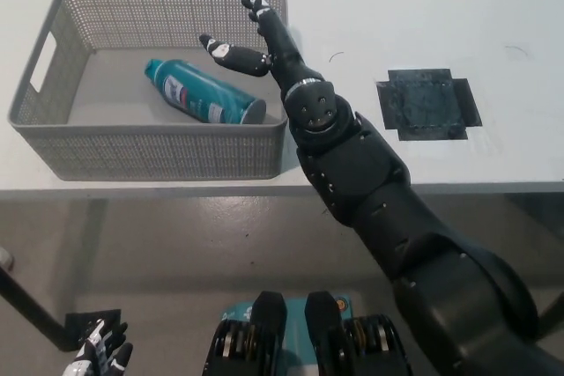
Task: Use the right hand to pick up an air purifying spray and put it inside a container
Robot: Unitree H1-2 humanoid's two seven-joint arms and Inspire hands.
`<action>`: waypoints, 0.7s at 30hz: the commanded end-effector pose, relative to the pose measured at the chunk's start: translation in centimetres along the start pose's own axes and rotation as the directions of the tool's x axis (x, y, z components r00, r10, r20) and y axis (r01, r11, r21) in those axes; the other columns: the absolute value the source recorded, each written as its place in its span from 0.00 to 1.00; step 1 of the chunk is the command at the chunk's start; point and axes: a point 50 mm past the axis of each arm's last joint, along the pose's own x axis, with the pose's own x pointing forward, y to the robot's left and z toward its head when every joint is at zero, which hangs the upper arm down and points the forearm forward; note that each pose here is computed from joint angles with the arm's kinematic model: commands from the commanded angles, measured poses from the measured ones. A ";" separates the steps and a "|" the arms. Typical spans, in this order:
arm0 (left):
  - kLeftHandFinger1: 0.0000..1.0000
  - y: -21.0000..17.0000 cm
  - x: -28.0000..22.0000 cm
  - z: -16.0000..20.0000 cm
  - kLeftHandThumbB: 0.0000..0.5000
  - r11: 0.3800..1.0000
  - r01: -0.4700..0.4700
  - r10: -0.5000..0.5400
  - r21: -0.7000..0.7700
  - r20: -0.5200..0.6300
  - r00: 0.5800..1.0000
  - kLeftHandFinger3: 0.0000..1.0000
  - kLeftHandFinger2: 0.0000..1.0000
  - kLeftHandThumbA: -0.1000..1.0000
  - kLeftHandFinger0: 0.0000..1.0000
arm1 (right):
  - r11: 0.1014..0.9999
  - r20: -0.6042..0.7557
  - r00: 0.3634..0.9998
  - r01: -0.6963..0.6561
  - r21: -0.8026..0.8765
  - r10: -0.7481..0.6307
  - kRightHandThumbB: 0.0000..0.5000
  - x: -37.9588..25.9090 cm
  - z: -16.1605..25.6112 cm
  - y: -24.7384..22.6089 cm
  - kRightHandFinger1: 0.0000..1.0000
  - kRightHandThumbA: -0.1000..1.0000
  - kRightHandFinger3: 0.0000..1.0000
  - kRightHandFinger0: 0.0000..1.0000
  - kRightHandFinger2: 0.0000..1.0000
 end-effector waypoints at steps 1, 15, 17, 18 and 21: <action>1.00 0.5 -0.3 0.5 0.62 1.000 -0.013 0.013 0.009 0.014 1.000 1.00 1.00 0.79 1.00 | 1.000 0.071 0.997 -0.028 -0.004 0.028 1.00 0.5 2.2 -0.6 1.00 0.61 1.00 1.00 1.00; 1.00 1.4 -1.1 -0.1 0.55 1.000 -0.027 0.027 0.014 -0.010 1.000 1.00 1.00 0.79 1.00 | 0.997 0.274 0.962 0.007 -0.073 0.013 1.00 -1.6 7.3 -7.1 1.00 0.92 1.00 1.00 1.00; 1.00 1.6 -1.2 -0.1 0.56 0.999 -0.028 0.028 0.028 -0.005 1.000 1.00 1.00 0.81 1.00 | 0.997 0.334 0.942 0.015 -0.076 0.011 1.00 -3.1 9.0 -9.3 1.00 0.91 1.00 1.00 1.00; 1.00 1.9 -1.2 0.0 0.56 0.999 -0.028 0.028 0.017 -0.004 1.000 1.00 1.00 0.79 1.00 | 0.997 0.357 0.934 0.016 -0.076 0.012 1.00 -3.9 9.7 -10.3 1.00 0.90 1.00 1.00 1.00; 1.00 2.2 -1.4 -0.1 0.54 0.999 -0.040 0.040 0.011 -0.004 0.999 1.00 1.00 0.78 1.00 | 0.997 0.420 0.907 0.020 -0.075 0.013 1.00 -6.0 11.0 -12.2 1.00 0.88 1.00 1.00 1.00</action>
